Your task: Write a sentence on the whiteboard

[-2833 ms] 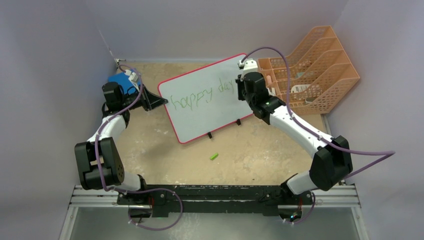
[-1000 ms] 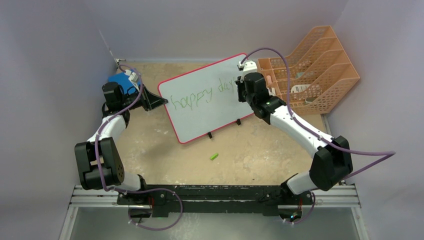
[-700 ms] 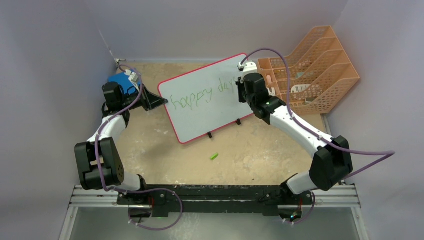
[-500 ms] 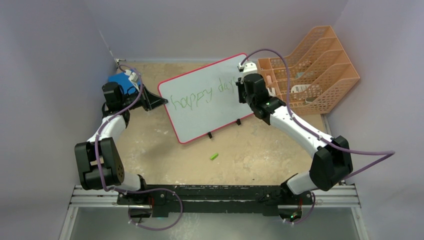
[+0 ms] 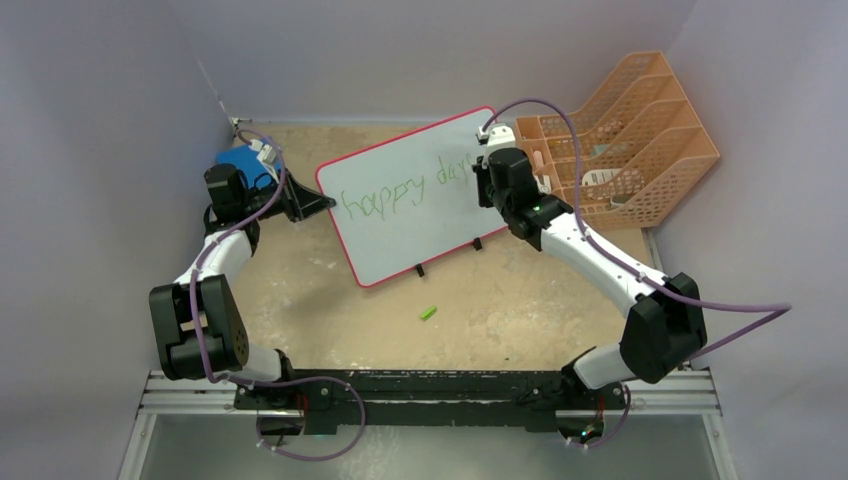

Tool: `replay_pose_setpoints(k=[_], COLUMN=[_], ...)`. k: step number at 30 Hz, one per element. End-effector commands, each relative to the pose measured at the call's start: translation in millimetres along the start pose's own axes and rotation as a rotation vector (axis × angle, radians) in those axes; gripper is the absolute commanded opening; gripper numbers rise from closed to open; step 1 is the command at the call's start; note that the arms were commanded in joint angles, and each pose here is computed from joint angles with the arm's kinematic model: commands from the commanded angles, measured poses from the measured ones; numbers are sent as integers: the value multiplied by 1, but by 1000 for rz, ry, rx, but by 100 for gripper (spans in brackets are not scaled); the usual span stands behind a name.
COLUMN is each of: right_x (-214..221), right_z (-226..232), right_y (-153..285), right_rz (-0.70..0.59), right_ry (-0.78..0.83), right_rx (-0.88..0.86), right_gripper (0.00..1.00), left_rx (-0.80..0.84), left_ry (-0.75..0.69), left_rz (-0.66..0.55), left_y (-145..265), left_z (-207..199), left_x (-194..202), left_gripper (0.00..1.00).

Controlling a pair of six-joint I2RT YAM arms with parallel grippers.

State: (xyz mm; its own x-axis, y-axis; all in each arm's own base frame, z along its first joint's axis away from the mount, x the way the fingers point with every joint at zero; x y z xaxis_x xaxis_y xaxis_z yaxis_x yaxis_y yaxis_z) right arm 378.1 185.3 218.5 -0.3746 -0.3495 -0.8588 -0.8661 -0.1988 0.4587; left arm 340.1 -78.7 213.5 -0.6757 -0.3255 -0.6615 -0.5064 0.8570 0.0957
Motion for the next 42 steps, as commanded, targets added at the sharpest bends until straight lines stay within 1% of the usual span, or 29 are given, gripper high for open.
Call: replay_pose_setpoints(k=[1, 11, 17, 24, 29, 35, 38, 42], right_x=[-21, -29, -33, -46, -52, -56, -56, -56], right_z=[0, 6, 0, -11, -15, -21, -23, -28], right_y=[10, 11, 14, 32, 46, 58, 62, 70], right_rz=[-71, -87, -99, -150, -183, -206, -207, -207], right_ry=[-23, -24, -37, -61, -65, -70, -68, -67], right_rx=[-24, -68, -37, -4, -9, 10, 13, 28], right_gripper=[0, 0, 0, 0, 0, 0, 0, 0], left_rx=[8, 8, 5, -6, -16, -27, -31, -54], left_ry=[-107, -107, -107, -104, -104, -104, -106, -114], left_rz=[-17, -17, -18, -24, -28, -38, -43, -65], left_y=[-1, -1, -1, -1, -1, 1, 2, 5], left_z=[-10, -10, -9, -8, -7, -7, -8, -9], left_x=[-13, -13, -14, -14, -15, -17, -18, -21], left_gripper=[0, 0, 0, 0, 10, 30, 38, 46])
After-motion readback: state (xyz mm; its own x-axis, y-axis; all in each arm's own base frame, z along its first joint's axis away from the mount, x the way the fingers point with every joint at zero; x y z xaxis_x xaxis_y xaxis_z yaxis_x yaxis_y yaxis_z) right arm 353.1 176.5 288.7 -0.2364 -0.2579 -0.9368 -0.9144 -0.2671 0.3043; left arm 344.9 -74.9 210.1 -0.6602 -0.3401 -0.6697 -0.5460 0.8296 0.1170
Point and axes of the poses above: each gripper's point midway between its finger pads, its own y axis back along the fingers, its own z axis along the line the jaws close on, x = y × z, the point moved 2 cm from there along y, back along the fingers, and after that the axes turned 13 degrees about y, right-handed, at the moved point
